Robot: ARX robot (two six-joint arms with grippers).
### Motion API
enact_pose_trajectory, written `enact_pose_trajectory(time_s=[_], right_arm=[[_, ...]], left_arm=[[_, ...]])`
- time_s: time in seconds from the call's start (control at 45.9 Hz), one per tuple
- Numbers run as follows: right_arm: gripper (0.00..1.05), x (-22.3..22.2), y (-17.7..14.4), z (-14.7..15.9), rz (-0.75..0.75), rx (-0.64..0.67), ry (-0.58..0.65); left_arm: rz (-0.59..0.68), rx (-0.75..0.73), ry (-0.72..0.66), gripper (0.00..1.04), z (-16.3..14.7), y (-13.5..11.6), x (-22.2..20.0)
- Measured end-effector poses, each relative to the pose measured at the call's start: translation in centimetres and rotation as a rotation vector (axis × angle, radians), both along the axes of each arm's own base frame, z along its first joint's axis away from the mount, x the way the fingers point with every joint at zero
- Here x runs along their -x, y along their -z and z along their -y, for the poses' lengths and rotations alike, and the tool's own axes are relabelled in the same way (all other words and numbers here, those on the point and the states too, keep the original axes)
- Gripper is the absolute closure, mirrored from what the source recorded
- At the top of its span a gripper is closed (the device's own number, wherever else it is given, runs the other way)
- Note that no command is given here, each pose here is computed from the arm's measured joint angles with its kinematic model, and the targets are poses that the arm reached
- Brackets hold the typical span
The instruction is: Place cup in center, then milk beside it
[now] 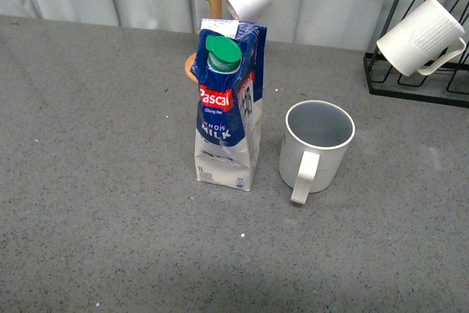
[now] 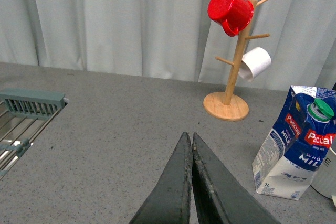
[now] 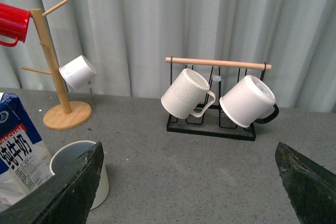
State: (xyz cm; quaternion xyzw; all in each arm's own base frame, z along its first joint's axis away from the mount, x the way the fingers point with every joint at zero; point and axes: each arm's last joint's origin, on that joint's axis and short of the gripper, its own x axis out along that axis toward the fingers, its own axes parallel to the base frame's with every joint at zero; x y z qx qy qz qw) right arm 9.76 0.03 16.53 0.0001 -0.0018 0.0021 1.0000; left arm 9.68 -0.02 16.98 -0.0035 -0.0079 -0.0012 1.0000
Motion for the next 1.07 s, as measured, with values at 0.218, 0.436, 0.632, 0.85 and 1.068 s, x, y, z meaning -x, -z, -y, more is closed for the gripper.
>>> enact_pose_trajectory(time_s=[0.218, 0.436, 0.632, 0.85, 1.068], right_arm=[[0.09, 0.0, 0.0, 0.0, 0.0, 0.0, 0.0], [0.09, 0.0, 0.0, 0.0, 0.0, 0.0, 0.0], [0.09, 0.0, 0.0, 0.0, 0.0, 0.0, 0.0], [0.09, 0.0, 0.0, 0.0, 0.0, 0.0, 0.0], [0.09, 0.0, 0.0, 0.0, 0.0, 0.0, 0.0]], left_arm=[[0.0, 0.0, 0.0, 0.63, 0.0, 0.0, 0.01], [0.0, 0.0, 0.0, 0.2, 0.0, 0.0, 0.01], [0.0, -0.002, 0.0, 0.06, 0.0, 0.0, 0.01], [0.0, -0.002, 0.0, 0.07, 0.0, 0.0, 0.01], [0.0, -0.002, 0.0, 0.07, 0.0, 0.0, 0.01]])
